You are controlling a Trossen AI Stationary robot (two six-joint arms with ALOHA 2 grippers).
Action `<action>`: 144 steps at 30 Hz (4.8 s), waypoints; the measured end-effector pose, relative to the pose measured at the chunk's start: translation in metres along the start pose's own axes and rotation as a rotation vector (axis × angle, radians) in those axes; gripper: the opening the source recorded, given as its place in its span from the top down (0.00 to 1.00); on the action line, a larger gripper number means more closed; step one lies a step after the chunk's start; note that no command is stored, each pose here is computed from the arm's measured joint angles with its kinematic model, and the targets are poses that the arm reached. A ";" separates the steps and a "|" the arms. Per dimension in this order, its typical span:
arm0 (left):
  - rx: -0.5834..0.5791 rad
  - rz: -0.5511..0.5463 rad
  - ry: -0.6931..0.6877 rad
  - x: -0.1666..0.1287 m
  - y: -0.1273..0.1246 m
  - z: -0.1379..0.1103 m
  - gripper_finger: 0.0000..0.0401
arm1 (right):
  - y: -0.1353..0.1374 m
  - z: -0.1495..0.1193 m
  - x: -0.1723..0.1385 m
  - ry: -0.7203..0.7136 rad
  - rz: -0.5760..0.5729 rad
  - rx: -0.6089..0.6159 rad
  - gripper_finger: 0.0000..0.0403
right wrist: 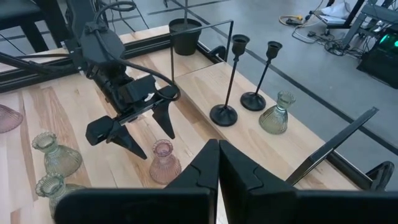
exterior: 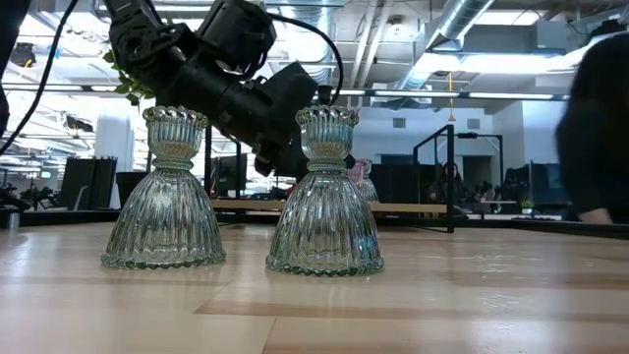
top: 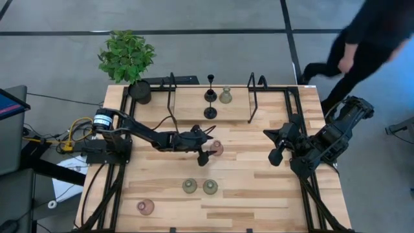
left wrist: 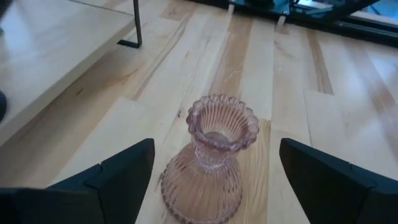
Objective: Pick & Place candle stick holders
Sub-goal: Put the pink candle holder on the shelf
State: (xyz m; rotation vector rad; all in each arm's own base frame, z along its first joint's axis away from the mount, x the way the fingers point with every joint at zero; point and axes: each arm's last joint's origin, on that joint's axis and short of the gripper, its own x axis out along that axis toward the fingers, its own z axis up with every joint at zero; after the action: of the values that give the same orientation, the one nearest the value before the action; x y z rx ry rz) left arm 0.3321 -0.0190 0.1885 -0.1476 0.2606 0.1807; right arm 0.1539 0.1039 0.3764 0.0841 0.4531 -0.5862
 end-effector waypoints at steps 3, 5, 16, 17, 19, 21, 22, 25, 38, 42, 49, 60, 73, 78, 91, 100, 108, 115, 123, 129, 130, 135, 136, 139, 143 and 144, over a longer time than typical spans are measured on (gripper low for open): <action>0.001 -0.001 0.003 0.003 0.000 -0.004 0.13 | 0.000 0.000 0.000 -0.001 0.000 0.001 1.00; -0.001 -0.002 -0.003 0.005 0.000 -0.005 0.13 | 0.000 0.000 0.000 -0.002 0.002 0.004 1.00; -0.009 -0.008 -0.036 0.007 -0.001 -0.004 0.13 | 0.001 0.000 0.000 -0.007 0.000 0.007 1.00; -0.014 -0.010 -0.043 0.008 -0.001 -0.005 0.13 | 0.001 0.000 0.000 -0.007 0.000 0.007 1.00; -0.030 -0.010 -0.047 0.013 -0.001 -0.005 0.13 | 0.001 0.000 0.000 -0.008 0.000 0.008 1.00; -0.038 -0.005 -0.035 0.019 -0.001 -0.007 0.13 | 0.001 0.001 0.000 -0.008 0.000 0.009 1.00; -0.039 -0.006 -0.035 0.023 -0.002 -0.008 0.14 | 0.001 0.001 0.000 -0.009 0.001 0.011 1.00; -0.041 -0.006 -0.045 0.029 -0.004 -0.006 0.16 | 0.001 0.001 0.000 -0.009 0.002 0.013 1.00; -0.036 0.003 -0.053 0.028 -0.004 -0.004 0.34 | 0.001 0.001 0.000 -0.009 0.001 0.012 1.00; -0.036 0.005 -0.053 0.028 -0.004 -0.004 0.43 | 0.001 0.001 0.000 -0.009 0.001 0.011 1.00; -0.037 0.005 -0.056 0.028 -0.004 -0.003 0.62 | 0.001 0.000 0.000 -0.008 -0.001 0.005 1.00; -0.033 -0.017 -0.050 0.027 -0.012 -0.005 0.63 | 0.000 0.000 0.000 -0.007 -0.001 -0.002 1.00; 0.042 0.160 0.044 -0.024 -0.007 0.033 0.64 | 0.000 0.000 0.000 -0.005 -0.003 -0.009 1.00; 0.019 0.243 -0.081 -0.051 0.001 0.066 0.66 | 0.000 0.000 0.000 -0.005 -0.004 -0.011 1.00; -0.025 0.719 -0.213 -0.080 0.047 0.095 0.65 | -0.001 0.000 0.000 -0.002 -0.009 -0.021 1.00; -0.070 0.902 -0.212 -0.071 0.094 0.094 0.65 | -0.002 -0.001 0.000 0.000 -0.012 -0.028 1.00; -0.156 0.924 -0.244 -0.060 0.124 0.090 0.65 | -0.002 -0.001 0.000 0.001 -0.012 -0.028 1.00; -0.154 0.979 -0.258 -0.041 0.139 0.079 0.65 | -0.002 -0.001 0.000 0.001 -0.012 -0.027 1.00; -0.150 1.001 -0.269 -0.036 0.139 0.076 0.65 | -0.002 -0.001 0.000 0.000 -0.012 -0.027 1.00; -0.162 0.990 -0.303 -0.041 0.137 0.082 0.65 | -0.002 -0.001 0.000 0.001 -0.013 -0.027 1.00; -0.170 0.982 -0.311 -0.042 0.136 0.083 0.65 | -0.002 -0.001 0.000 0.001 -0.013 -0.027 1.00; -0.170 0.936 -0.326 -0.044 0.123 0.087 0.65 | -0.002 -0.001 0.000 0.001 -0.013 -0.027 1.00; -0.170 0.924 -0.330 -0.044 0.119 0.088 0.65 | -0.002 -0.001 0.000 0.000 -0.013 -0.027 1.00; -0.134 0.949 -0.314 -0.043 0.109 0.086 0.65 | -0.002 -0.001 0.000 0.001 -0.013 -0.027 1.00; -0.054 1.024 -0.278 -0.044 0.096 0.085 0.65 | -0.002 -0.001 0.000 0.000 -0.013 -0.028 1.00; -0.044 1.027 -0.274 -0.045 0.093 0.085 0.65 | -0.002 -0.001 0.000 0.000 -0.013 -0.028 1.00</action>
State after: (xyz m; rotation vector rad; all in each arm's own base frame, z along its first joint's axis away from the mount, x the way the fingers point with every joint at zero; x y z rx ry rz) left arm 0.2915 0.0788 0.2708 -0.0184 0.0361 1.2174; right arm 0.1528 0.1026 0.3757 0.0545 0.4623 -0.5924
